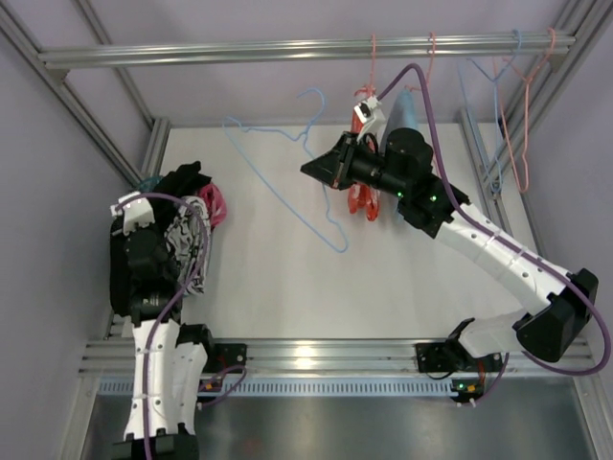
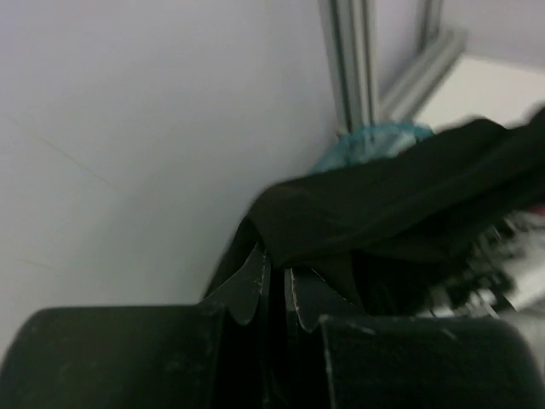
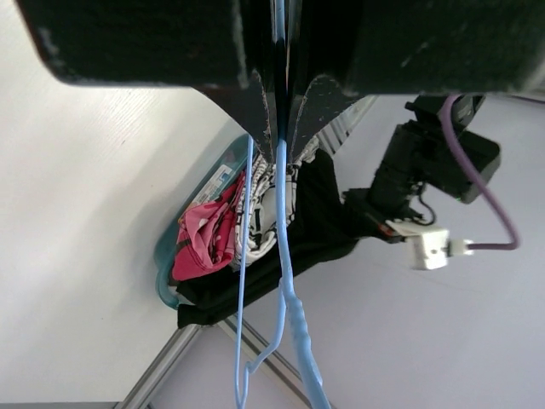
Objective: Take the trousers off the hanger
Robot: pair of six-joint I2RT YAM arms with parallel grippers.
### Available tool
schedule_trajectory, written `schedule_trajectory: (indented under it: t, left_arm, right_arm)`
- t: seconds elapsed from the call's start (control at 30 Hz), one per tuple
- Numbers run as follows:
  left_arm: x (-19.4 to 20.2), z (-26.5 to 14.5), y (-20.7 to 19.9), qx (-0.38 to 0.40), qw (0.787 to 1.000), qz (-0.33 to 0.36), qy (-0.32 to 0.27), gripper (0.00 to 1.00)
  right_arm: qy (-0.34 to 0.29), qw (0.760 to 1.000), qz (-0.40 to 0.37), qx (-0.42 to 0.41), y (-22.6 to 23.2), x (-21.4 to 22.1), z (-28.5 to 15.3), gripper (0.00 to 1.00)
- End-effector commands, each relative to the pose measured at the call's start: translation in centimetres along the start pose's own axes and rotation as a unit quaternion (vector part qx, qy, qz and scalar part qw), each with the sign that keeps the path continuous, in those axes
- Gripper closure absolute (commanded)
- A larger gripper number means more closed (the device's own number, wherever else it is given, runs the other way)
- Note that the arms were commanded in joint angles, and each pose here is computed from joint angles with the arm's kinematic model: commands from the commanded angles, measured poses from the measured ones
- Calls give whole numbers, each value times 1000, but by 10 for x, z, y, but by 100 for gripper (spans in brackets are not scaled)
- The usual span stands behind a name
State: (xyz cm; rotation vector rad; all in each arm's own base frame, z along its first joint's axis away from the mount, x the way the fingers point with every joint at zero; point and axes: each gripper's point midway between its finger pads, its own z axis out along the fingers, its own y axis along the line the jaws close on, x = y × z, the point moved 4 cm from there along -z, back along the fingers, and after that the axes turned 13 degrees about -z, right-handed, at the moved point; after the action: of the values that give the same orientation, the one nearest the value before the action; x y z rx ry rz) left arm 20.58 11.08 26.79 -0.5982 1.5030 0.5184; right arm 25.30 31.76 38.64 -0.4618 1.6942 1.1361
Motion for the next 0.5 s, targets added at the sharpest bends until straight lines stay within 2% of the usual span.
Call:
schedule_trajectory:
  t: [0.0, 0.13, 0.23, 0.33, 0.37, 0.47]
  left_arm:
    - [52, -4, -9, 40, 995, 22, 88, 100]
    - [68, -10, -44, 165, 975, 26, 147, 100]
    - [67, -10, -56, 198, 965, 25, 172, 99]
    - [78, -15, -69, 249, 941, 45, 224, 99]
    - [80, -22, -80, 298, 924, 47, 237, 99]
    - [78, -28, -83, 325, 909, 65, 253, 90]
  right_arm:
    - [-39, 998, -33, -45, 26, -23, -11, 100]
    - [-32, 996, -57, -57, 32, -23, -22, 100]
    - [-36, 994, -82, -66, 37, -28, -31, 100]
    - [-34, 991, -102, -75, 42, -29, -40, 100]
    - [-34, 990, -113, -77, 44, -31, -45, 100]
    - [-29, 987, -131, -88, 51, -34, -57, 100]
